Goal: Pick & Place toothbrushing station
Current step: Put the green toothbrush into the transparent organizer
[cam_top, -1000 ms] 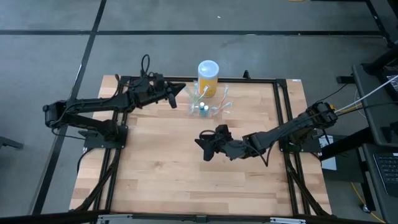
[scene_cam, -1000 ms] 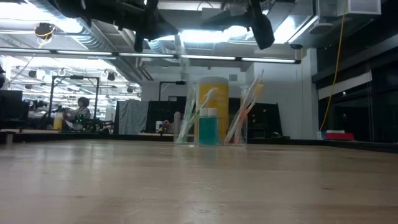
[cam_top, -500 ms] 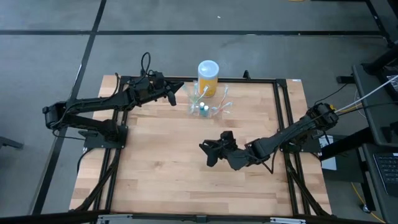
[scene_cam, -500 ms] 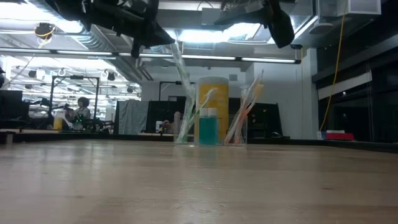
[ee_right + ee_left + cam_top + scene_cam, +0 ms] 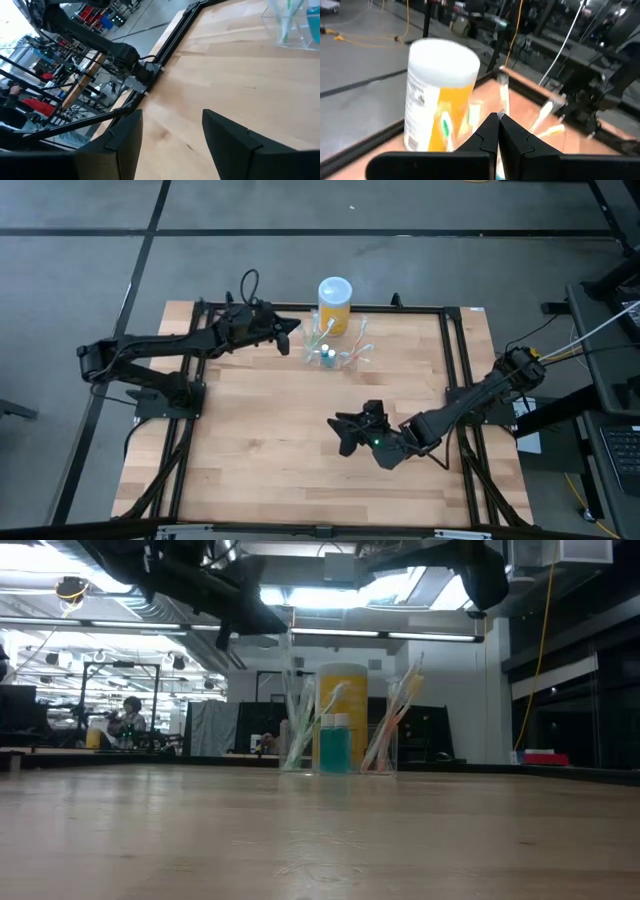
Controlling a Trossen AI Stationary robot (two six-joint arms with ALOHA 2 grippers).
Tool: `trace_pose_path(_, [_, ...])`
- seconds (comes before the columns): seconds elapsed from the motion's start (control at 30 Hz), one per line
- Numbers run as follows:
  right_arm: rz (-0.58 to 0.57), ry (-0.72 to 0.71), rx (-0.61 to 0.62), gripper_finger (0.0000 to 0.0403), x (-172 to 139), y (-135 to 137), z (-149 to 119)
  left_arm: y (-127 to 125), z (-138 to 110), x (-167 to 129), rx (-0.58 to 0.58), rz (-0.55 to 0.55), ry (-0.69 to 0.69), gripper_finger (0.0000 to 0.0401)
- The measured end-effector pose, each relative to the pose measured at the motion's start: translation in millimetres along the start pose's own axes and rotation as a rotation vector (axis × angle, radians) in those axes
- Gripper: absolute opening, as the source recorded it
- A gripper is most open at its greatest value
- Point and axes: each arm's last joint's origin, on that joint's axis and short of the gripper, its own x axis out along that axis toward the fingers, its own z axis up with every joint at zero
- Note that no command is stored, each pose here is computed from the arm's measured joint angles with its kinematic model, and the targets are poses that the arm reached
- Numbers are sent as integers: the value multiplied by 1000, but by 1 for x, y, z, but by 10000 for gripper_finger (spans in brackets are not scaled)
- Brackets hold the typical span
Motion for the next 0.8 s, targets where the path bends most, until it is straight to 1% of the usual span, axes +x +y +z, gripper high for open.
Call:
trace_pose_path(0.4, [4, 5, 26, 207, -4, 1, -3, 5, -28, 29, -1, 13, 89, 2])
trace_pose_path(0.53, [4, 5, 26, 207, -4, 1, -3, 7, -30, 32, 0, 44, 78, 7])
trace_pose_path(0.6, [6, 6, 26, 207, -5, 1, -4, 9, -29, 32, -1, 60, 69, 22])
trace_pose_path(0.67, [7, 8, 26, 207, -5, 1, -4, 13, -27, 33, -22, 69, 60, 46])
trace_pose_path(0.8, [10, 16, 25, 207, -6, 1, -4, 20, -23, 33, -62, 72, 42, 116])
